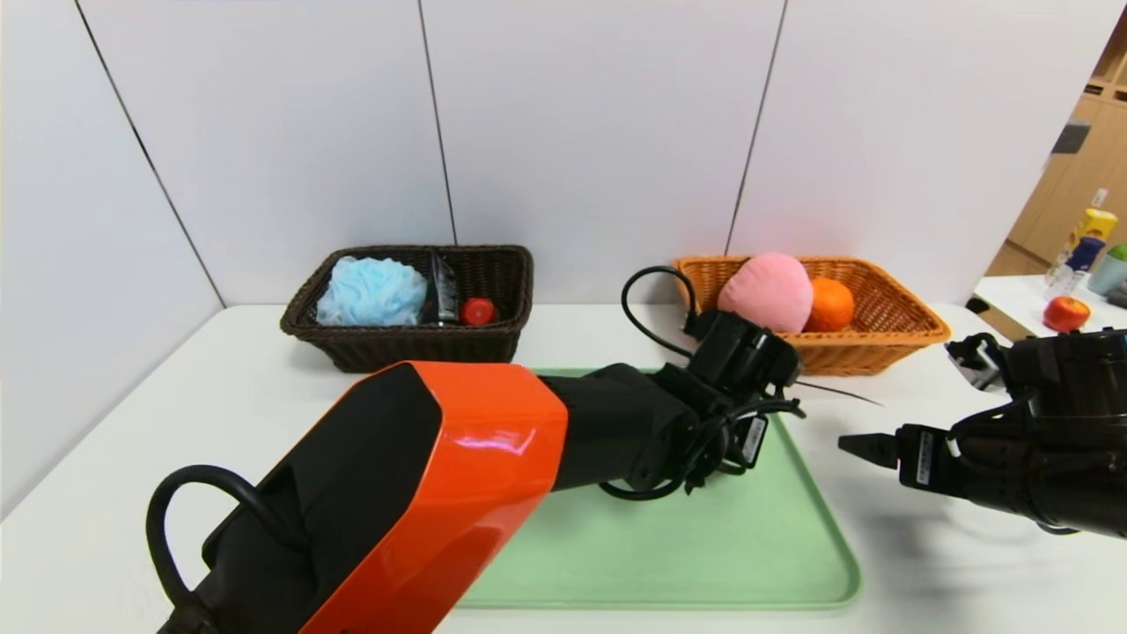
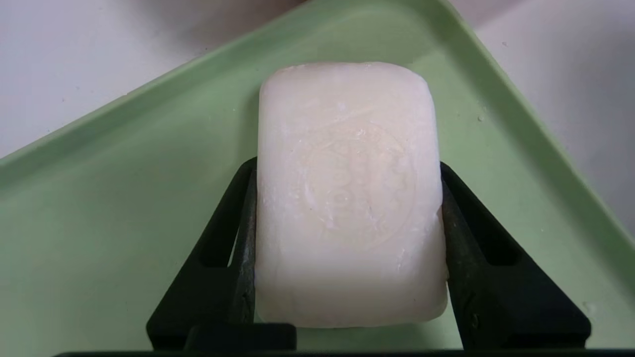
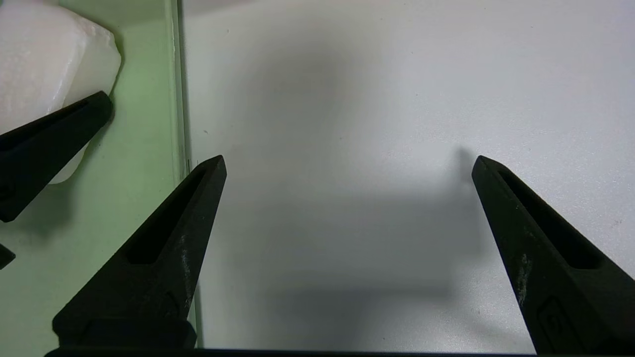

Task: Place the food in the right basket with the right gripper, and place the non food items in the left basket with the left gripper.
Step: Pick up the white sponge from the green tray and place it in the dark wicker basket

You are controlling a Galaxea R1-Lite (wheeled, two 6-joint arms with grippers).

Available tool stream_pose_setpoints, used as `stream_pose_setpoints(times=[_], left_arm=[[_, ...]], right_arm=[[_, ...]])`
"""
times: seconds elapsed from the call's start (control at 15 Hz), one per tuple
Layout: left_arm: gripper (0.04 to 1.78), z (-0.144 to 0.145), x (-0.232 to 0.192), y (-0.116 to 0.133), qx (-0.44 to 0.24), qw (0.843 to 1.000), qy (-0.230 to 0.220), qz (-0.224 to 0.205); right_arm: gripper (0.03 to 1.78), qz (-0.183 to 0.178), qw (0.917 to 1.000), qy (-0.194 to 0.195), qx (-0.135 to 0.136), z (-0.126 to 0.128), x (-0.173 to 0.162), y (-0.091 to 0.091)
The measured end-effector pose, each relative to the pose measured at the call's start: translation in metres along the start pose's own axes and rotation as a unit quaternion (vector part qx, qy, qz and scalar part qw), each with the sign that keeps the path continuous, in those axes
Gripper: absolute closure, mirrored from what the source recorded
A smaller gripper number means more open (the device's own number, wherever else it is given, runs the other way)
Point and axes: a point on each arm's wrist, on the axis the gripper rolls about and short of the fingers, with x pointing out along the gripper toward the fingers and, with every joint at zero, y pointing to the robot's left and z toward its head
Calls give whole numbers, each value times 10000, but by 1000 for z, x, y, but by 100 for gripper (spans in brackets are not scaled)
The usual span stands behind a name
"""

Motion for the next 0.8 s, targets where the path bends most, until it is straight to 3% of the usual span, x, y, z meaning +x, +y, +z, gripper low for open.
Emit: stream_pose_setpoints(times=[0.4, 0.8], left_arm=[[81, 25, -42, 1, -458, 9988, 124, -79], [81, 60, -118, 14, -631, 9970, 320, -320]], right_arm=[[10, 5, 10000, -38, -11, 1, -2, 0], [10, -7, 10000, -90, -10, 2, -4, 0]])
